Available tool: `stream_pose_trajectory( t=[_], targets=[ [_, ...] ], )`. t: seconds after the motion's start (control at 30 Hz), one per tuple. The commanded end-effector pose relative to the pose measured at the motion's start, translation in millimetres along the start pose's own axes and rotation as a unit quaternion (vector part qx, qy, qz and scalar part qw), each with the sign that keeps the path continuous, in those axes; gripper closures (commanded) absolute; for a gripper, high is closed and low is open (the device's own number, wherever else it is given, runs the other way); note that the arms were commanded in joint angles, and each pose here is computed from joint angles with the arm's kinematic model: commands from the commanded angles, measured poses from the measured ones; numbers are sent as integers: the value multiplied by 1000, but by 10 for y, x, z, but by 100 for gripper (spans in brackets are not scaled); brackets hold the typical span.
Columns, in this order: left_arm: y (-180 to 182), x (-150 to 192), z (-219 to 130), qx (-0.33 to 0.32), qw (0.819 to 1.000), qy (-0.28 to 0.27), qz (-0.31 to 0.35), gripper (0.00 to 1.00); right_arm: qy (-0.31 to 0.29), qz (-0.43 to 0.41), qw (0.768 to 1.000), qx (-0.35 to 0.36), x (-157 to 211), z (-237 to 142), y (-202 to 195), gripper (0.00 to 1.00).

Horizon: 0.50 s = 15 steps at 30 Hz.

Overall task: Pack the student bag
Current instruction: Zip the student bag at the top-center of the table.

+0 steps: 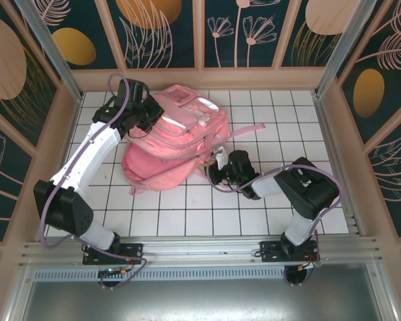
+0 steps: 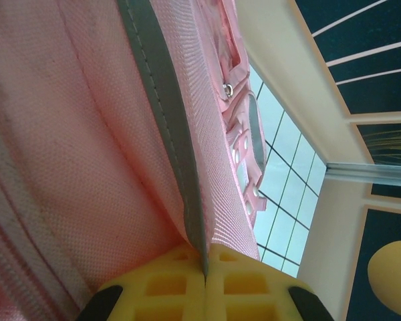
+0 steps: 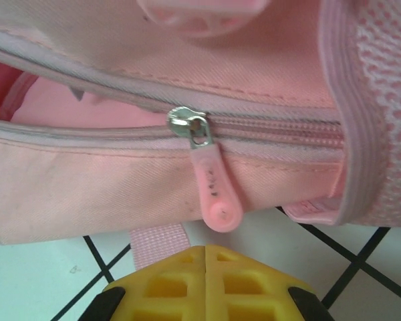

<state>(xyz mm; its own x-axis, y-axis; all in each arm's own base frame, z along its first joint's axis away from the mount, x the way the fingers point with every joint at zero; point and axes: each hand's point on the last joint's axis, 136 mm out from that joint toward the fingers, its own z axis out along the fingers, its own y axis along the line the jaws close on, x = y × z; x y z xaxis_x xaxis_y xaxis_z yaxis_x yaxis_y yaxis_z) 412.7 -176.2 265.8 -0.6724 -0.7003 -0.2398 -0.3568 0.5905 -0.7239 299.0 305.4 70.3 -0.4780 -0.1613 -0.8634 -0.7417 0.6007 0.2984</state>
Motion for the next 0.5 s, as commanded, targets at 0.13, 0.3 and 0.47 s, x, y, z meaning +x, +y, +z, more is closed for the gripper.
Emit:
stream_pose_trajectory(
  t=[0.13,0.3,0.47],
  targets=[
    [-466,-10,-211,100,995,-3,16,100,-47,-22,998,37,-228,-84,-68,55],
    [-457,20,-237,108,994,0,16,100,-70,-45,996,39,-346,-82,-26,51],
    [-466,53,-241,116,993,7,13,100,-57,-42,997,23,-314,50,-5,57]
  ],
)
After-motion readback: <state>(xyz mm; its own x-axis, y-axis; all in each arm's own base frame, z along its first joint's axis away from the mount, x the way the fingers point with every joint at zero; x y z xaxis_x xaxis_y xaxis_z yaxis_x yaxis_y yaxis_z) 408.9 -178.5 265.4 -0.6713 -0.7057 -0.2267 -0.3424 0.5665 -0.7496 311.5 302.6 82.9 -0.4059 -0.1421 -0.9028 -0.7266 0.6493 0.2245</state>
